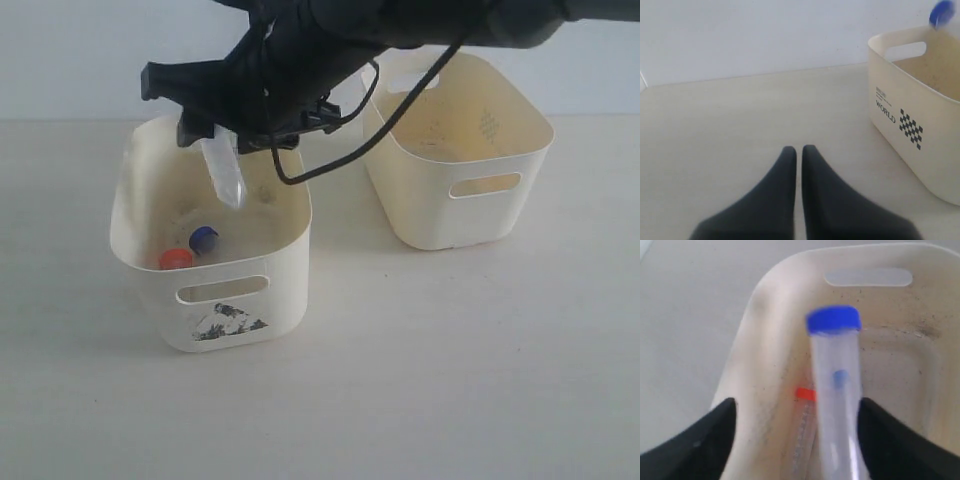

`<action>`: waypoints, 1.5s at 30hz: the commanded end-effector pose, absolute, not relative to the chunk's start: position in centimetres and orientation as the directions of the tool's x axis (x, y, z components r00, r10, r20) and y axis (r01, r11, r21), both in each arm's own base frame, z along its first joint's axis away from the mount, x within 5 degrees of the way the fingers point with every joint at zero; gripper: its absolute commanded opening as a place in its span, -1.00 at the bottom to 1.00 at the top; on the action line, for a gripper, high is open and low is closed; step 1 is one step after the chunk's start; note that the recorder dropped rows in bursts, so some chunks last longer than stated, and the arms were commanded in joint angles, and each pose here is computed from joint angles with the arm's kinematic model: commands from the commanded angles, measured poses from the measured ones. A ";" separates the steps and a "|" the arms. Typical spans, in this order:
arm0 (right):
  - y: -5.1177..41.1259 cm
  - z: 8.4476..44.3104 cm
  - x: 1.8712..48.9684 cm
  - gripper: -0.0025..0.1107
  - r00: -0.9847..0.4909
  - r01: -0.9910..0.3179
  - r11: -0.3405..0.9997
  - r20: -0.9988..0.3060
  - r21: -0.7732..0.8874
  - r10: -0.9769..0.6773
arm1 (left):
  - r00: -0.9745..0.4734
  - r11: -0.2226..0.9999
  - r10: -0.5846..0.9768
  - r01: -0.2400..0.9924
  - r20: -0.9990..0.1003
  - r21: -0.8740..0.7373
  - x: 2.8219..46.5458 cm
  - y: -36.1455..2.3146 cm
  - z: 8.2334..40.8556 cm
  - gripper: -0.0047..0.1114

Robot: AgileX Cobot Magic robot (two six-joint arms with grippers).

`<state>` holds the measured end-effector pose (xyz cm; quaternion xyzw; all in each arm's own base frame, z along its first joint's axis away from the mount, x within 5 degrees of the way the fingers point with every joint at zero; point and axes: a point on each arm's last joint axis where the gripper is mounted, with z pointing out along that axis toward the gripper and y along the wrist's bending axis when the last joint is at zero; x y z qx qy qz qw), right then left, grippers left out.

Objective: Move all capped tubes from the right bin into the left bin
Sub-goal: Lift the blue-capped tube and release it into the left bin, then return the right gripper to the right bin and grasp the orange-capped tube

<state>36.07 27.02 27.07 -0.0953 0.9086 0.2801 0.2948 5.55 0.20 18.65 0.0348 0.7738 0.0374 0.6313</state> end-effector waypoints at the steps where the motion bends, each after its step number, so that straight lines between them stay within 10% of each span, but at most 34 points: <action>1: 27.4 26.0 36.3 0.42 -0.817 -0.326 0.827 -0.576 0.459 -0.003 | -0.179 0.996 0.083 0.004 -0.980 0.084 5.6 0.2 18.9 -0.84; 13: 23.8 28.9 37.6 -0.96 -0.802 -0.332 0.853 -0.596 0.404 -0.030 | -0.179 0.996 0.083 0.004 -0.980 0.084 5.6 0.2 18.9 -0.84; 26: 7.2 33.3 45.1 -0.93 -0.779 -0.194 0.937 -0.627 0.291 0.033 | -0.179 0.996 0.083 0.004 -0.980 0.084 5.6 0.2 18.9 -0.84; 45: 4.8 21.6 52.3 -0.83 -0.918 -0.224 0.881 -0.393 0.417 -0.048 | -0.179 0.996 0.083 0.004 -0.980 0.084 5.6 0.2 18.9 -0.84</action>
